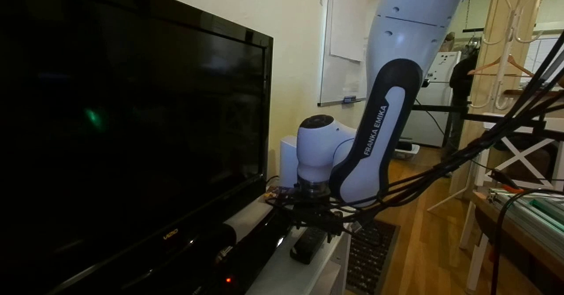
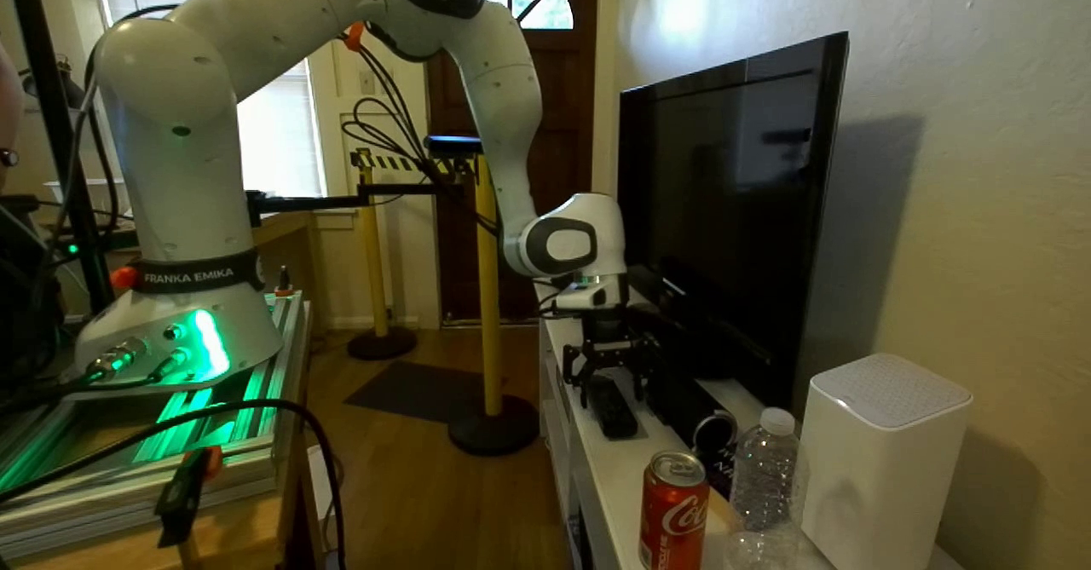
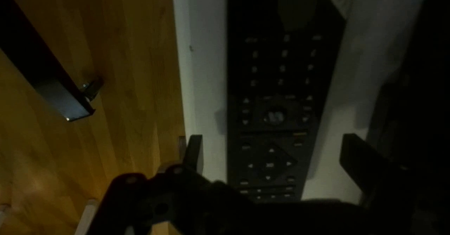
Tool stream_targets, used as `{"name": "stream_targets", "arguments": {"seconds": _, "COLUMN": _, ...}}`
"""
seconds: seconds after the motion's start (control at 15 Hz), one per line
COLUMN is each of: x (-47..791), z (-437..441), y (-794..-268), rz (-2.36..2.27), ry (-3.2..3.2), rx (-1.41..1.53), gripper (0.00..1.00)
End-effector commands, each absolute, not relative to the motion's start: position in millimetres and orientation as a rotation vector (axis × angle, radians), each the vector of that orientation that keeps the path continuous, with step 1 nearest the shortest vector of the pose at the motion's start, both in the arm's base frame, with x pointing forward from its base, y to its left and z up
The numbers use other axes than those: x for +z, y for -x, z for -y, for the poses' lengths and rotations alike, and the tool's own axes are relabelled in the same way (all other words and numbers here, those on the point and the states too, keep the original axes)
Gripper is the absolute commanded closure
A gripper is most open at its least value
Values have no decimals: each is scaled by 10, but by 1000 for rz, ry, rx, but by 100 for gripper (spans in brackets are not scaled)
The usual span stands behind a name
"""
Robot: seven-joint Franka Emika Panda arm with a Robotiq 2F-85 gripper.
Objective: Put the remote in front of the speaker
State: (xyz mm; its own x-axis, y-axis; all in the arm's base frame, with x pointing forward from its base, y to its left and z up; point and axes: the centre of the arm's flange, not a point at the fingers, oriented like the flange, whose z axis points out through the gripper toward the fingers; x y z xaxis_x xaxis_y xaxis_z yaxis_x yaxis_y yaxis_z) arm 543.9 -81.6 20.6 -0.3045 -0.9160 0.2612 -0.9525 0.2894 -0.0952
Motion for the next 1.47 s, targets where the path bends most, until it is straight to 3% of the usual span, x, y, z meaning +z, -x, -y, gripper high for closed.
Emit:
{"name": "stream_targets", "arguments": {"seconds": 0.0, "x": 532, "z": 772, "y": -5094, "rz": 2534, "ry": -1740, "rx": 418, "gripper": 0}}
{"name": "stream_targets", "arguments": {"seconds": 0.33, "x": 1023, "z": 621, "y": -4570, "rz": 2715, "ry": -1758, "rx": 566, "gripper": 0}}
{"name": "stream_targets", "arguments": {"seconds": 0.6, "x": 1692, "z": 536, "y": -4410, "rz": 2516, "ry": -1880, "rx": 564, "gripper": 0}}
{"name": "stream_targets", "arguments": {"seconds": 1.33, "x": 3096, "z": 750, "y": -4496, "rz": 1698, "ry": -2328, "rx": 554, "gripper": 0}}
{"name": "stream_targets", "arguments": {"seconds": 1.4, "x": 2541, "z": 917, "y": -4735, "rz": 1805, "ry": -2246, "rx": 539, "gripper": 0}}
